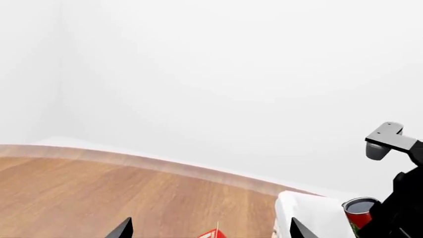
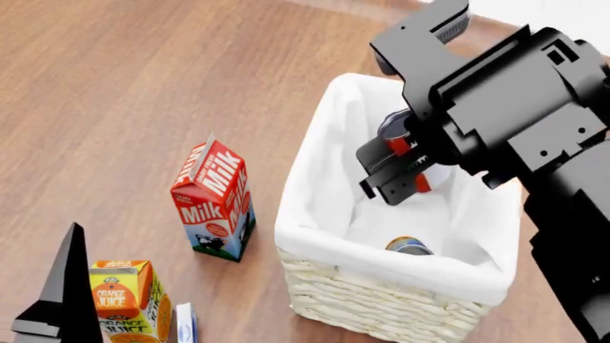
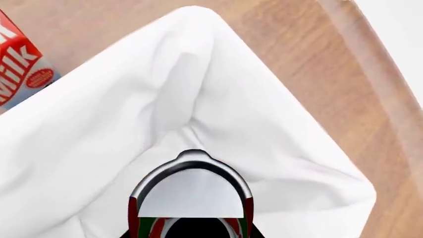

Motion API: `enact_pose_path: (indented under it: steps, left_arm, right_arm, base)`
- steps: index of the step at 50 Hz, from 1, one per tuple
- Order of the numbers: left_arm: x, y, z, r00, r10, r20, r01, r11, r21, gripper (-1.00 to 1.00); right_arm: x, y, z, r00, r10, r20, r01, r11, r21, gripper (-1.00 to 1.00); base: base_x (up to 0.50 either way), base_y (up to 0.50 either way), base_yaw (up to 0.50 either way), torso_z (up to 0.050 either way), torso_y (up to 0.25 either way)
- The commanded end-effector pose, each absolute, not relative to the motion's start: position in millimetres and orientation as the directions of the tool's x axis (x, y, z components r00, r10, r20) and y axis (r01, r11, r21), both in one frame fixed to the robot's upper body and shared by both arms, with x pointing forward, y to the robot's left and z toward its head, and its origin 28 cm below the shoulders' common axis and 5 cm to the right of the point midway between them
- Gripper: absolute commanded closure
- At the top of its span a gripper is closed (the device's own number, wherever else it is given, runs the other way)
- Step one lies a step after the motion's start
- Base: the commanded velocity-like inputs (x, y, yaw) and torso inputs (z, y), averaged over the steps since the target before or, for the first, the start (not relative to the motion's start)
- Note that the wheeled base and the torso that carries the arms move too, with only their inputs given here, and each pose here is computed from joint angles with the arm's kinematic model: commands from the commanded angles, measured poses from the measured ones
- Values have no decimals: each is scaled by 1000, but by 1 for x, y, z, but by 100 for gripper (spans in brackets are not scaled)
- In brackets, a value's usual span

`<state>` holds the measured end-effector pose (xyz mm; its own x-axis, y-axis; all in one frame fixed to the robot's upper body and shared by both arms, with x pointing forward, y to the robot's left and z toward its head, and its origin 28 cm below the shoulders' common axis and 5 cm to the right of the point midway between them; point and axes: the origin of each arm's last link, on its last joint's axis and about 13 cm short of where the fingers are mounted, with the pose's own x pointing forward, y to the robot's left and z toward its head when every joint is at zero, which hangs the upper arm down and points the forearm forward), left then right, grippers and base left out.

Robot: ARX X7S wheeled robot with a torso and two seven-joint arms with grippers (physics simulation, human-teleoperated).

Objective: Pick up the alphabet soup and the tomato sauce, and put them in the basket.

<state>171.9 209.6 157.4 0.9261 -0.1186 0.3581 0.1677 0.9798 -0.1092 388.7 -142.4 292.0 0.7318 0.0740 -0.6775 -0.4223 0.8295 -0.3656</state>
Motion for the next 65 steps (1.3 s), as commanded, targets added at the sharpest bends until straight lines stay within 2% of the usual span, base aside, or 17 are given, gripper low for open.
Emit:
enact_pose_path:
  steps: [1,34,65]
  left_arm:
    - [172,210,157,927,-118,355,167,980,-111,-100]
    - [175,211,155,929,-115,351,164,980,-112,-100]
    - [176,212,153,930,-110,350,158,981,-112,-100]
  right_arm:
    - [396,-140,283,723,67,-687,-430,823,-372,100]
    - [414,-124,267,687,64,-724,-462,807,-367,100]
    - [414,-126,257,703,30,-711,-415,829,-375,100]
  base:
    - [0,0,0,0,0]
    - [0,0,0,0,0]
    - [0,0,0,0,0]
